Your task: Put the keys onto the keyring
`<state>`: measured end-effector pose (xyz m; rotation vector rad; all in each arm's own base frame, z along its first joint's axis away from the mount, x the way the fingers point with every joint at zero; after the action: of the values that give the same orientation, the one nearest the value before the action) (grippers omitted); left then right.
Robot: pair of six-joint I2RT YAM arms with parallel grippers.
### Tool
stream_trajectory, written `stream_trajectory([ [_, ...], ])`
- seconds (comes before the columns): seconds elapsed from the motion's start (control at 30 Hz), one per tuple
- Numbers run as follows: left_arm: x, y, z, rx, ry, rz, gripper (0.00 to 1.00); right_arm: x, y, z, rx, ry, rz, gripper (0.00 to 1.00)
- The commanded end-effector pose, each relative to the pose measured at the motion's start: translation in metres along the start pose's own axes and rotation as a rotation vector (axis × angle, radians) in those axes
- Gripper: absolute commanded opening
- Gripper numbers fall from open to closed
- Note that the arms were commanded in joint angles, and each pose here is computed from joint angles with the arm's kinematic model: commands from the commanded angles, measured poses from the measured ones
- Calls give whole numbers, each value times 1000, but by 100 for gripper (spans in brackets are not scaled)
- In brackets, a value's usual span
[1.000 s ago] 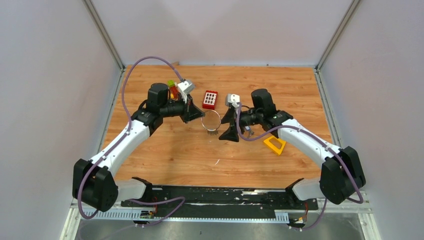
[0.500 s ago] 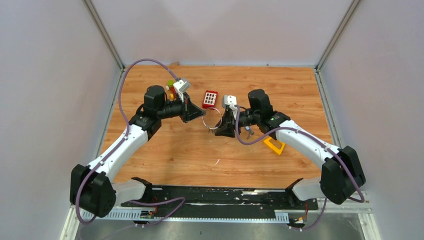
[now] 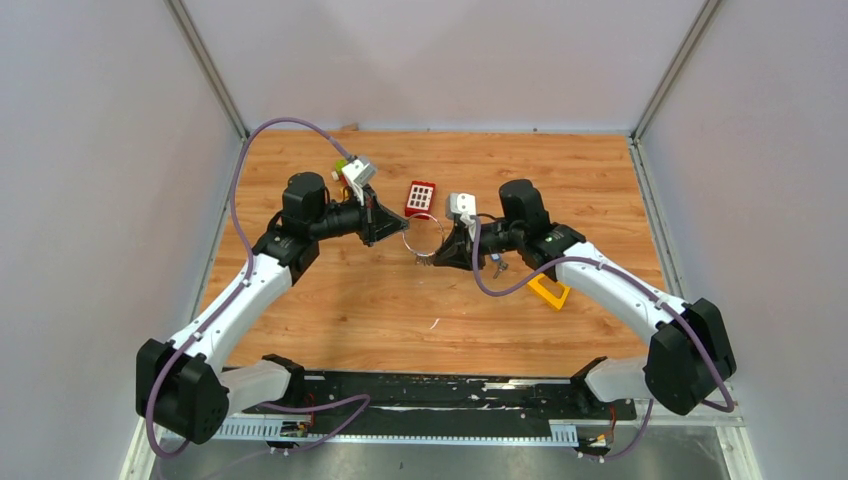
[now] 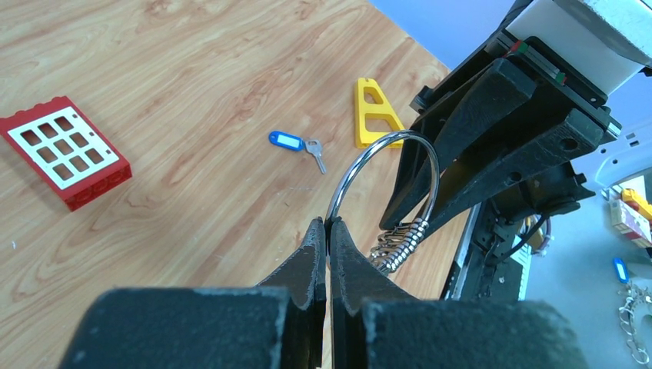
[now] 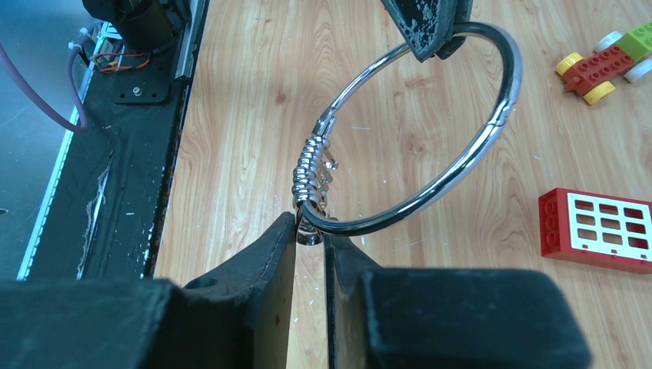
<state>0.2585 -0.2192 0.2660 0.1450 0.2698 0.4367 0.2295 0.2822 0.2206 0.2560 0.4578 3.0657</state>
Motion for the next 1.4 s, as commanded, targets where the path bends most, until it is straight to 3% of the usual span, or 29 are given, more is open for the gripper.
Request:
stream_trajectory([
  [0.0, -1, 1, 7, -26, -46, -1, 0, 2, 4, 16, -24, 66, -3, 14],
  [0.27, 3, 0, 6, -23, -66, 15, 0, 1, 7, 10, 7, 86, -21, 0],
  [1.03, 12, -1, -22, 67, -160, 14, 0, -1, 13, 5, 84, 96, -32, 3],
  [1.37, 5, -2, -20, 41, -149, -29, 0, -1, 11, 3, 95, 83, -18, 6],
])
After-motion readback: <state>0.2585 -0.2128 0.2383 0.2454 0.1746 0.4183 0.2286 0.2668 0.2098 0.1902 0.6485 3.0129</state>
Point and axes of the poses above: each gripper's point midway between its finger pads, its own y axis back along the fingers, its own x axis along the line the jaws close on, z = x × y, the point moved 3 cm from there along y, back along the fingers, and after that the axes turned 10 degrees about -y, right-handed, at the moved point
